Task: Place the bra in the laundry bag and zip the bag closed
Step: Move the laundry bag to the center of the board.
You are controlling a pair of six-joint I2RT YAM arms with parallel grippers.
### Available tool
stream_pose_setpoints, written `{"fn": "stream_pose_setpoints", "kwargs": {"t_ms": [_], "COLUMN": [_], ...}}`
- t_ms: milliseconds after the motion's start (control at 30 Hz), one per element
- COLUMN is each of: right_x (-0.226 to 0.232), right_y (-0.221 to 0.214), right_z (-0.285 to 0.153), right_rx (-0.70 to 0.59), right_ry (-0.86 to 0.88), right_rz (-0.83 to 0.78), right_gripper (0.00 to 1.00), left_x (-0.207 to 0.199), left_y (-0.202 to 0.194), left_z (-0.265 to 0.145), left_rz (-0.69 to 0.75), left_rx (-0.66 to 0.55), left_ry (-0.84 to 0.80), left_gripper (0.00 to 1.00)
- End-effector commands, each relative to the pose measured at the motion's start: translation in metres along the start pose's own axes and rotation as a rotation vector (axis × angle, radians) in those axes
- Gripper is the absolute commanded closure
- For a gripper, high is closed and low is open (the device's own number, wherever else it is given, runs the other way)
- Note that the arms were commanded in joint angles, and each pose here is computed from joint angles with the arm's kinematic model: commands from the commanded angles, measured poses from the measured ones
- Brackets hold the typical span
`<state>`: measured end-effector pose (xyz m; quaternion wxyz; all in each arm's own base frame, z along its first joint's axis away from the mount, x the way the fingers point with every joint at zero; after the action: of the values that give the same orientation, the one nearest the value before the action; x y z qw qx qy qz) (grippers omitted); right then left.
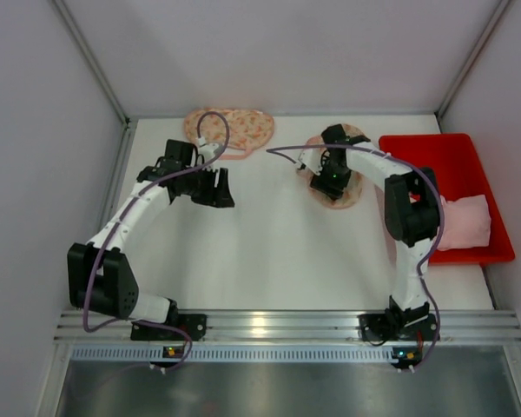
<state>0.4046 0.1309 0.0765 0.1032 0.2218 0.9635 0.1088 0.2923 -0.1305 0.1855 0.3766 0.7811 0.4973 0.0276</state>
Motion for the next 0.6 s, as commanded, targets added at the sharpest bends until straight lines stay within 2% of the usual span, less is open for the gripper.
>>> {"fn": "stream_pose_setpoints", "kwargs": {"t_ms": [0,67,167,267,333,433,500,533,567], "right_x": [-0.05,-0.064,-0.084,-0.092,-0.092,-0.079,-0.066,-0.059,-0.05], "right_y": [0.003,0.006,0.012,0.024,0.034,0.052,0.062,0.064,0.068], "right_z": [-0.019,-0.02,-0.026,-0.04,-0.052,-0.076,-0.095,-0.101,-0.115], "right_rx": [-0.029,-0.039,-0.053,-0.107,-0.155,-0.248,-0.303,-0.328,-0.373], "right_ry": [-0.125,-0.165,-0.271,-0.323,-0.341,-0.347,-0.342,-0.325,-0.304], "right_rz": [-0.15,-0.205,-0.26,-0.256,-0.206,-0.136,-0.094,-0.035,-0.009], "right_gripper": [0.36,0.36,0.29,0.15,0.06,0.0,0.01,0.01,0.01], "left_x": [0.007,0.014,0.028,0.049,0.068,0.089,0.112,0.117,0.126], "left_y": [0.027,0.037,0.056,0.07,0.091,0.121,0.128,0.151,0.156], "left_z": [0.0,-0.001,0.001,0.015,0.026,0.047,0.073,0.07,0.075], "left_rz": [0.014,0.012,0.022,0.057,0.1,0.172,0.203,0.265,0.294], "left_rx": [-0.072,-0.096,-0.141,-0.138,-0.152,-0.157,-0.125,-0.163,-0.157], "left_ry": [-0.005,0.007,0.037,0.085,0.145,0.172,0.2,0.227,0.248], "left_gripper": [0.36,0.36,0.36,0.36,0.36,0.36,0.36,0.37,0.37]}}
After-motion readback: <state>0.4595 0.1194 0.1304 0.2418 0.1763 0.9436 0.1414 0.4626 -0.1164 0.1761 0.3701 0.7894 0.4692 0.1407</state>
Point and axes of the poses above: each gripper's point midway between its finger pads, its own z axis out along the fingers, its own x axis along the line the jaws close on, y = z × x, the point moved 4 cm from there along -z, back along the fingers, and after that the axes turned 5 degrees about z, right-handed, at the moved point
